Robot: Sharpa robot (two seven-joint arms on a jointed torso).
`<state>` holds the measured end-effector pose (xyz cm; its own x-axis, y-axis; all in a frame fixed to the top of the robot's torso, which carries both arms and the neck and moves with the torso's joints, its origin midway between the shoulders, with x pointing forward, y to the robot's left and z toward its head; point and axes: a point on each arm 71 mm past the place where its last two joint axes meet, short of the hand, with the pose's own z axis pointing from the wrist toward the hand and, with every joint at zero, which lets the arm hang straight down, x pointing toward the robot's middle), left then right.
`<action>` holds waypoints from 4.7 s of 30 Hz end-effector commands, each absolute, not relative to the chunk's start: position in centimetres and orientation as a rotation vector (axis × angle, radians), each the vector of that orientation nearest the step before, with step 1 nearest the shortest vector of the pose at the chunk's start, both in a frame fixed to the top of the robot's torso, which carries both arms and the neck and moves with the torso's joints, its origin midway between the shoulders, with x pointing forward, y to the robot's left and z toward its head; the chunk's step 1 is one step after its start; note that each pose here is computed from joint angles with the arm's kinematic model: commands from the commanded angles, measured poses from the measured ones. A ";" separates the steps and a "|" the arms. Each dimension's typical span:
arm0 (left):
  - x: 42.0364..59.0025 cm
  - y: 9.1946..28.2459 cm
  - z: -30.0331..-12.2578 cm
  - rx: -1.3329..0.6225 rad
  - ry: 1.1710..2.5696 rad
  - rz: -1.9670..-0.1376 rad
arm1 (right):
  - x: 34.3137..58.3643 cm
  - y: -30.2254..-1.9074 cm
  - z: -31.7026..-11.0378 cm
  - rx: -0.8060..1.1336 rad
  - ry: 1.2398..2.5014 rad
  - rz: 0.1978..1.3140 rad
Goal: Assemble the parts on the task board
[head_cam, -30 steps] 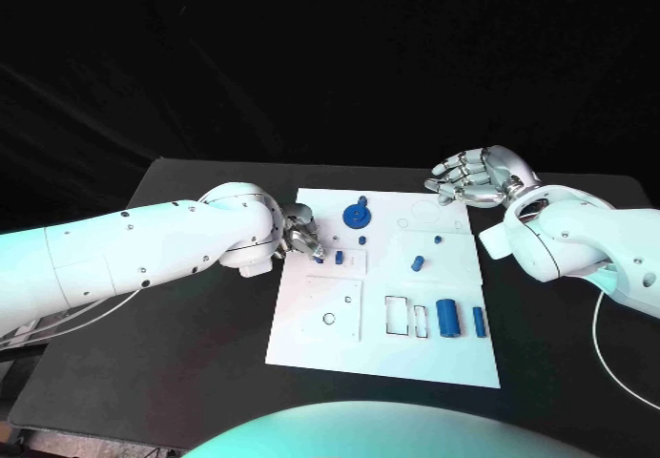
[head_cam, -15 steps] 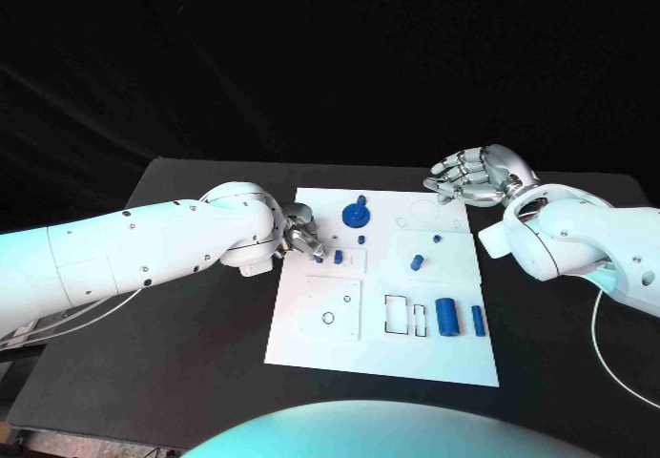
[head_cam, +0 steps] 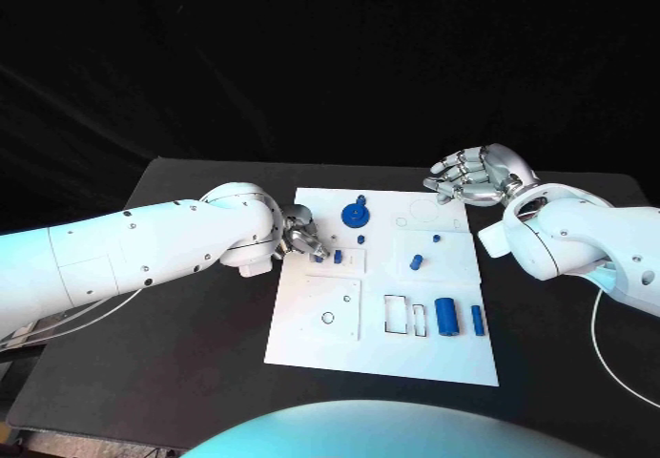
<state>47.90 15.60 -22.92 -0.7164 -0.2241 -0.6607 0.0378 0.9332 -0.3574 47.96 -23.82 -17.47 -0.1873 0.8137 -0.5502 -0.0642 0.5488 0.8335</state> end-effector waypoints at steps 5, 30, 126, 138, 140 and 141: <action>47.8 15.5 -23.2 -0.132 2.353 -0.461 | 47.9 -23.7 -17.4 0.644 1.567 0.913; 47.8 16.5 -21.8 -0.180 2.303 -0.547 | 47.9 -23.8 -17.4 0.644 1.565 0.912; 51.0 7.8 -22.2 0.658 1.826 -0.749 | 47.9 -23.3 -17.4 0.640 1.563 0.933; 50.8 7.7 -22.3 0.659 1.830 -0.774 | 47.9 -23.3 -17.4 0.641 1.564 0.933; 50.8 7.7 -22.3 0.659 1.831 -0.776 | 47.9 -23.3 -17.4 0.641 1.564 0.933; 50.8 7.6 -22.3 0.659 1.832 -0.776 | 47.9 -23.3 -17.4 0.641 1.564 0.933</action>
